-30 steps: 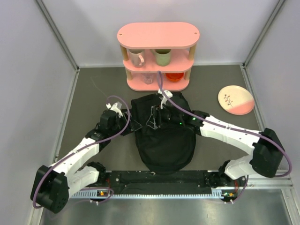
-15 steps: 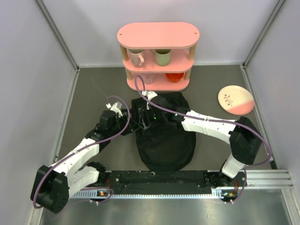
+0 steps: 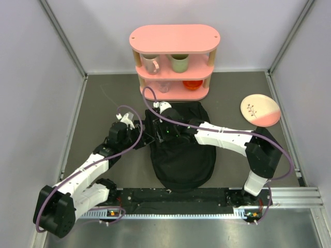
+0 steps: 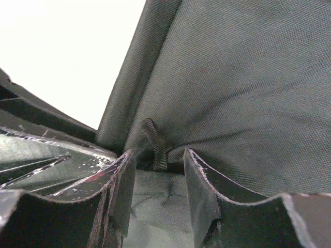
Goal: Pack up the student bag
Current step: Zip the student bag at the center of the board.
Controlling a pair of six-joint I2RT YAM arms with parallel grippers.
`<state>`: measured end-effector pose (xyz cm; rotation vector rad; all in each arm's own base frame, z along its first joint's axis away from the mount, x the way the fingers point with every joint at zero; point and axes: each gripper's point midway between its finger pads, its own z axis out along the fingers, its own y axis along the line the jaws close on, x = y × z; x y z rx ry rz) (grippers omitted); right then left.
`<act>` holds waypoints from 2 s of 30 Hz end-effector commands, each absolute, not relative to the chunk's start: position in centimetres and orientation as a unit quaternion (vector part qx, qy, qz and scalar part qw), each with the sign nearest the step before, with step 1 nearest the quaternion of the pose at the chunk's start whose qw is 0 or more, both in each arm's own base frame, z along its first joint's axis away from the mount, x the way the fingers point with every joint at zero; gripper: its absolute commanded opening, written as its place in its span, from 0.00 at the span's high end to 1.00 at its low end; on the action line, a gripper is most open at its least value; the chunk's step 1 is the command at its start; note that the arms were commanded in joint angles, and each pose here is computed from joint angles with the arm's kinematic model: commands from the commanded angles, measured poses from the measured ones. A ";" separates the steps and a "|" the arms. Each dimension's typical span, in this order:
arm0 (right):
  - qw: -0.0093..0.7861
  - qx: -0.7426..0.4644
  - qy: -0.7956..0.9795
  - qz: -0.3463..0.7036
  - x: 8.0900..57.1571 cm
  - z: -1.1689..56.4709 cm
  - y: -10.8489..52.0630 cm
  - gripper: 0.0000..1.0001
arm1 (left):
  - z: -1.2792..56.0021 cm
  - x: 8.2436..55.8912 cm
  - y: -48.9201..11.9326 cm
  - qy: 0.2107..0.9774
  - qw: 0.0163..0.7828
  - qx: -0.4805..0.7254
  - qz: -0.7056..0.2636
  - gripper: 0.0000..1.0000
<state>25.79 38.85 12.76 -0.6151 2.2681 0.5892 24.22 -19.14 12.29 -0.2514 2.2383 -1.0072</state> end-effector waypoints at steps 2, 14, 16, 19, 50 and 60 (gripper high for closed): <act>0.386 -0.232 0.869 0.204 27.6 13.7 39.5 0.60 | 14.5 24.7 -19.8 0.833 0.358 -0.076 -0.415 0.74; 0.397 -0.222 0.872 0.183 28.8 13.4 40.1 0.88 | 14.4 24.6 -19.8 0.833 0.357 -0.076 -0.417 0.76; 0.401 -0.216 0.873 0.174 29.0 13.4 39.7 0.95 | 14.3 24.6 -19.7 0.834 0.356 -0.076 -0.416 0.79; 0.406 -0.207 0.874 0.169 29.1 13.6 39.2 1.00 | 14.3 24.6 -19.7 0.834 0.356 -0.076 -0.415 0.83; 0.488 -0.063 0.858 0.148 27.8 16.3 30.2 1.00 | 12.6 24.8 -16.7 0.852 0.361 -0.097 -0.368 1.00; 0.502 -0.046 0.854 0.127 27.6 16.3 28.0 1.00 | 12.6 24.8 -15.9 0.853 0.365 -0.103 -0.359 1.00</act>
